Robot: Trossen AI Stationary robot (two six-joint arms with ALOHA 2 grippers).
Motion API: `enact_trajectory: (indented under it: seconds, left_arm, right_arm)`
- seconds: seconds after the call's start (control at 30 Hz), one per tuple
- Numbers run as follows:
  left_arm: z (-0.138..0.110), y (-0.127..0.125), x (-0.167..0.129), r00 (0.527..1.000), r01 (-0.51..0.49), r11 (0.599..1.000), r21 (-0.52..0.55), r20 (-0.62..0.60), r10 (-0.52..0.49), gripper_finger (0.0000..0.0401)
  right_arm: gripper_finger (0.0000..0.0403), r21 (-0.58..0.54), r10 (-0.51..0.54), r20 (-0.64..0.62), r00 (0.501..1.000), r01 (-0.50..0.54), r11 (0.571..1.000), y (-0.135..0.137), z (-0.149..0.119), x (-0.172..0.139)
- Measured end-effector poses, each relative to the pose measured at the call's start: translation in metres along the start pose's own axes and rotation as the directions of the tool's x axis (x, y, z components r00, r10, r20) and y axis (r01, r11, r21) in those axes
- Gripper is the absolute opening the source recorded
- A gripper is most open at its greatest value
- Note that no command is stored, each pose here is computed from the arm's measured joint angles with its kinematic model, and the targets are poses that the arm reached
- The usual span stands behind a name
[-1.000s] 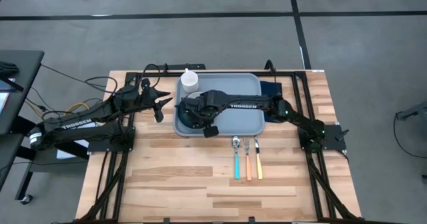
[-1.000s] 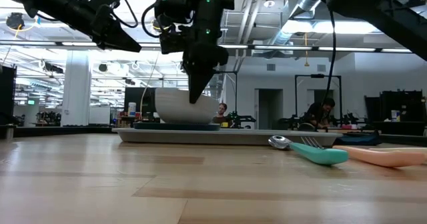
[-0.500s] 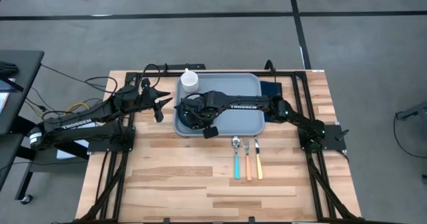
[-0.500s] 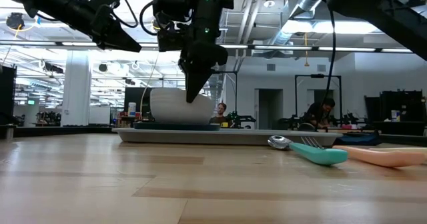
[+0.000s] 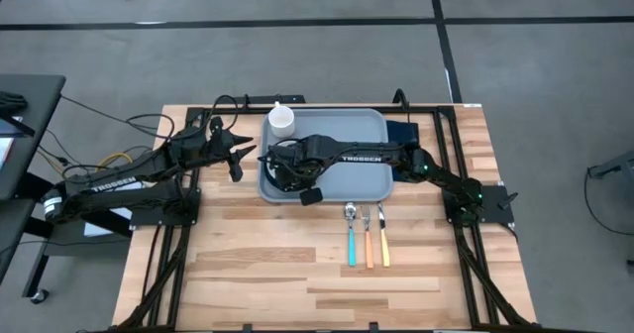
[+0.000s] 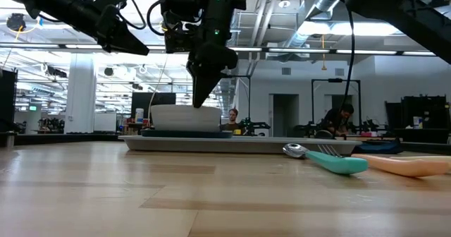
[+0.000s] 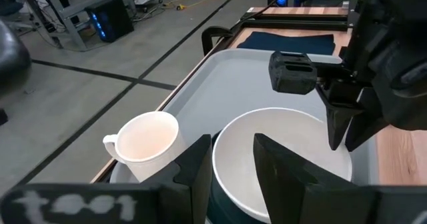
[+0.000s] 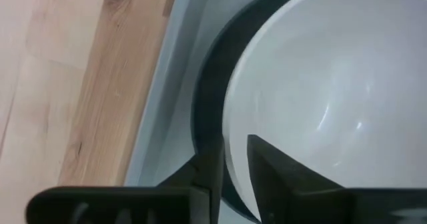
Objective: Set up tray
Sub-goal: Put the white bowl on top of the green plate, then put the blue table napkin to the right of the green plate on the gray tray
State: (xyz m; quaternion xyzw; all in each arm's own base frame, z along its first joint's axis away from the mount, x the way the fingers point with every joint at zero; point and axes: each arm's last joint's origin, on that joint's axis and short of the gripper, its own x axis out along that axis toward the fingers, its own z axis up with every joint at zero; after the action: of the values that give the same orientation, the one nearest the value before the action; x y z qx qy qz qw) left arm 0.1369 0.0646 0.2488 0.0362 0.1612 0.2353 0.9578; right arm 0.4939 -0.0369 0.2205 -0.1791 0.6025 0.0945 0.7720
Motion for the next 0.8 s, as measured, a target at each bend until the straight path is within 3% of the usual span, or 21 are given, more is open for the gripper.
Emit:
enact_trajectory:
  seconds: [0.47, 0.8]
  left_arm:
    - [0.0, 0.0, 0.0, 1.0, 0.001, 1.0, 0.0, -0.001, -0.001, 0.0103]
    - [0.0, 0.0, 0.0, 1.0, 0.001, 1.0, 0.002, 0.0, -0.001, 0.0103]
  right_arm:
    - [0.0126, -0.019, -0.032, -0.133, 0.991, 0.03, 0.999, 0.005, -0.009, -0.003]
    - [0.0161, 0.044, 0.048, -0.274, 0.961, -0.037, 0.998, 0.011, -0.034, -0.047]
